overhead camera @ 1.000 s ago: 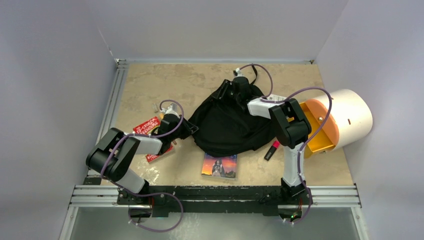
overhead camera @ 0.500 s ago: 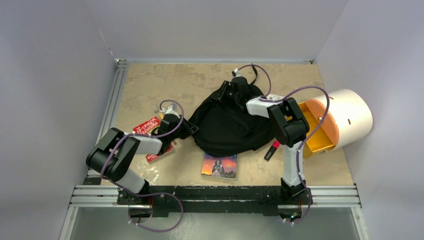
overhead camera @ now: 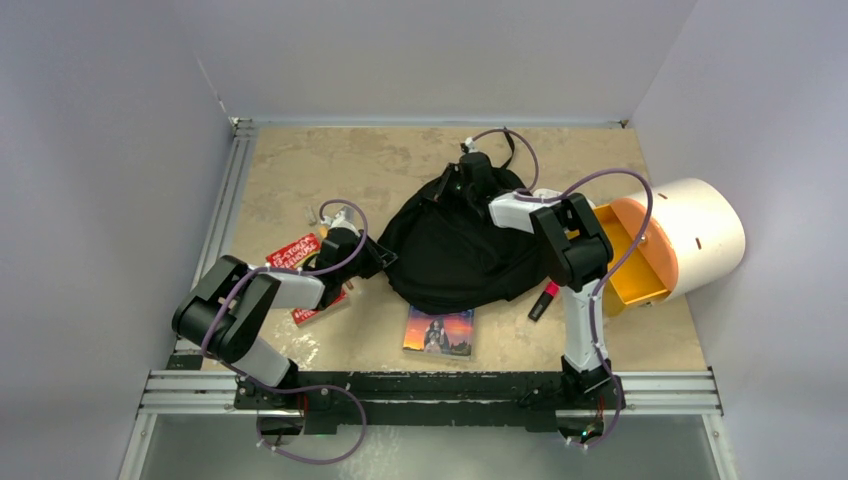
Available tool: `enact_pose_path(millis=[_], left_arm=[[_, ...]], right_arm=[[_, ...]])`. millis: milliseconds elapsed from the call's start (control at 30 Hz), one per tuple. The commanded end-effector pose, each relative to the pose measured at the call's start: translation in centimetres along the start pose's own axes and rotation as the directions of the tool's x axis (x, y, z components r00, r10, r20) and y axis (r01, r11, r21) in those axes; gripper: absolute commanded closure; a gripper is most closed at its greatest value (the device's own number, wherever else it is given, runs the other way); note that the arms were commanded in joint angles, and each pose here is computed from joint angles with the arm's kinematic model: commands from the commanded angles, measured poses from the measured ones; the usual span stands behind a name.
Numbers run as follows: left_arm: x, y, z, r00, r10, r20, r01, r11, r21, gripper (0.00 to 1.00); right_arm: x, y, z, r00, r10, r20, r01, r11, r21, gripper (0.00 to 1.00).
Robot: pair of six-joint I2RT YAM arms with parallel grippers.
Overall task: Pack the student bag
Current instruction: Unzip the student bag at the center of the board.
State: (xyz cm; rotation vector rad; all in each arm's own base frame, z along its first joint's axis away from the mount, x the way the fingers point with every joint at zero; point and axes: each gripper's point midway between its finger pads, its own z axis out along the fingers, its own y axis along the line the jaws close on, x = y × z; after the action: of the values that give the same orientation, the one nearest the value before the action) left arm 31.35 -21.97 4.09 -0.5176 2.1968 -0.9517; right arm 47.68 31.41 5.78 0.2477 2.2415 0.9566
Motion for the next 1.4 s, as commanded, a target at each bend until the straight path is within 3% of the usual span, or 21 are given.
enact_pose_path(millis=[0, 100, 400, 700, 867, 1000, 1167, 1367], left_arm=[[0.8, -1.0, 0.1, 1.000, 0.000, -0.029, 0.001, 0.999, 0.038, 1.00], [0.7, -1.1, 0.2, 1.000, -0.002, -0.030, 0.003, 0.999, 0.042, 1.00], [0.7, -1.5, 0.3, 0.999, -0.014, -0.040, 0.016, 0.998, 0.055, 1.00], [-0.4, -3.4, -0.2, 0.997, 0.064, -0.046, -0.060, 0.996, 0.072, 0.99], [-1.2, -4.0, -1.0, 0.994, 0.106, -0.032, -0.104, 0.992, 0.066, 0.62], [-3.1, -5.5, -1.9, 0.981, 0.187, 0.045, -0.190, 0.979, 0.078, 0.44], [-6.1, -7.0, -2.4, 0.929, 0.334, 0.158, -0.347, 0.936, 0.057, 0.38], [-9.2, -9.3, -2.3, 0.816, 0.503, 0.284, -0.535, 0.844, 0.043, 0.41]], right_arm=[[-0.8, 2.4, -0.6, 1.000, -0.023, 0.013, 0.024, 0.998, -0.059, 0.94], [-1.6, 3.5, -1.3, 0.999, -0.037, 0.033, 0.040, 0.996, -0.084, 1.00], [-4.6, 6.8, -4.6, 0.981, -0.121, 0.149, 0.141, 0.981, -0.133, 1.00], [-4.0, 7.8, -5.0, 0.961, -0.218, 0.169, 0.238, 0.965, -0.107, 1.00], [-3.4, 9.3, -4.9, 0.952, -0.253, 0.171, 0.275, 0.954, -0.116, 1.00], [-3.1, 9.9, -4.9, 0.954, -0.249, 0.165, 0.271, 0.954, -0.129, 1.00], [-3.4, 10.2, -5.0, 0.959, -0.232, 0.164, 0.253, 0.960, -0.122, 1.00], [-3.8, 10.8, -5.3, 0.976, -0.162, 0.148, 0.180, 0.976, -0.119, 1.00]])
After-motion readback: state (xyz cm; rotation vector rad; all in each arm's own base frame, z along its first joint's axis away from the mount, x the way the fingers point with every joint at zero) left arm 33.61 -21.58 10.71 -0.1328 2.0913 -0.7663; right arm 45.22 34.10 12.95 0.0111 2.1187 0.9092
